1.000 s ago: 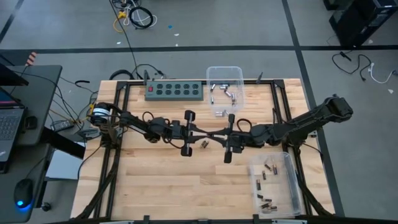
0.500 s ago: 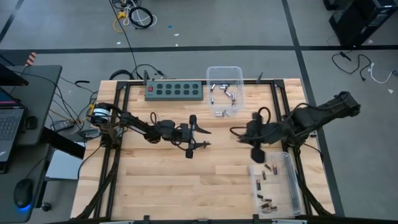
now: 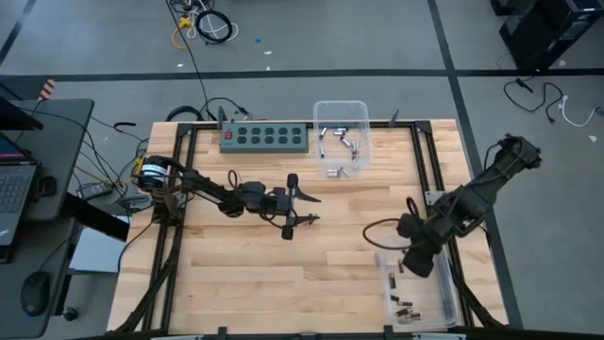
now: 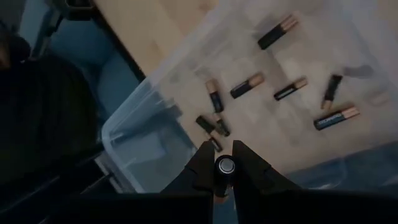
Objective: Sort batteries
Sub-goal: Put the black battery into the bottom transparent bin
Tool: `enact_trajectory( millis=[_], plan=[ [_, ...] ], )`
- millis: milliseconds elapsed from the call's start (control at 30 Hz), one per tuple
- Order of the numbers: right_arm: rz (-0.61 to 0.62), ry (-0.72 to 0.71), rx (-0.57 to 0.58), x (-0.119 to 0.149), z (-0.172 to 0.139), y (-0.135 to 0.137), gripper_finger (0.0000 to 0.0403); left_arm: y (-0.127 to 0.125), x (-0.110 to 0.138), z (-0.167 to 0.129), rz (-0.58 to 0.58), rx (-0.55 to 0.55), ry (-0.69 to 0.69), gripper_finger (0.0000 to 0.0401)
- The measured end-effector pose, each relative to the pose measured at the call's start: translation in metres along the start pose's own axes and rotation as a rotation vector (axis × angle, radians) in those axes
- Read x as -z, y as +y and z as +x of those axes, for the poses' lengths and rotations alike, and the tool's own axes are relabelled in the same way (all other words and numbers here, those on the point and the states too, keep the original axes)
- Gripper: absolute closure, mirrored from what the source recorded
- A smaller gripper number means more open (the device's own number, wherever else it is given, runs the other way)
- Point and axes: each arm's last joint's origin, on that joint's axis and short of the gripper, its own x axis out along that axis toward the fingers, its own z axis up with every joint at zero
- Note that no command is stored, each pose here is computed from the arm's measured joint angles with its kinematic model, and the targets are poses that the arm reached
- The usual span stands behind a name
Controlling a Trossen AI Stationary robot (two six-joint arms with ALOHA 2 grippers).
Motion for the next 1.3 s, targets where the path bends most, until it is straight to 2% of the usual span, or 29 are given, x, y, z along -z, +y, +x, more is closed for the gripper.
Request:
enact_trajectory(
  millis=[267,533,667,800,967,1300],
  plan=[
    [0.055,-0.02,0.081,0.009,0.016,-0.009,0.0337,0.0,0.001,0.0,0.0,0.001,0.006,0.0183],
    [0.003,-0.025,0.104,0.007,0.022,-0.013,0.0346,0.0,0.006,0.0,-0.008,-0.024,0.068,0.0183],
    [-0.082,-0.155,0.076,-0.002,0.012,-0.008,0.0361,-0.002,0.009,-0.001,-0.013,-0.031,0.111,0.0183],
    [-0.213,-0.335,0.103,-0.016,-0.001,-0.005,0.0378,-0.003,0.013,-0.001,-0.039,-0.029,0.144,0.0183],
    [-0.348,-0.499,0.179,-0.033,-0.011,-0.005,0.0398,-0.005,0.023,-0.003,-0.087,-0.012,0.259,0.0183],
    [-0.506,-0.65,0.251,-0.061,-0.021,-0.006,0.0399,-0.014,0.055,-0.019,-0.164,0.059,0.63,0.0183]
  ],
)
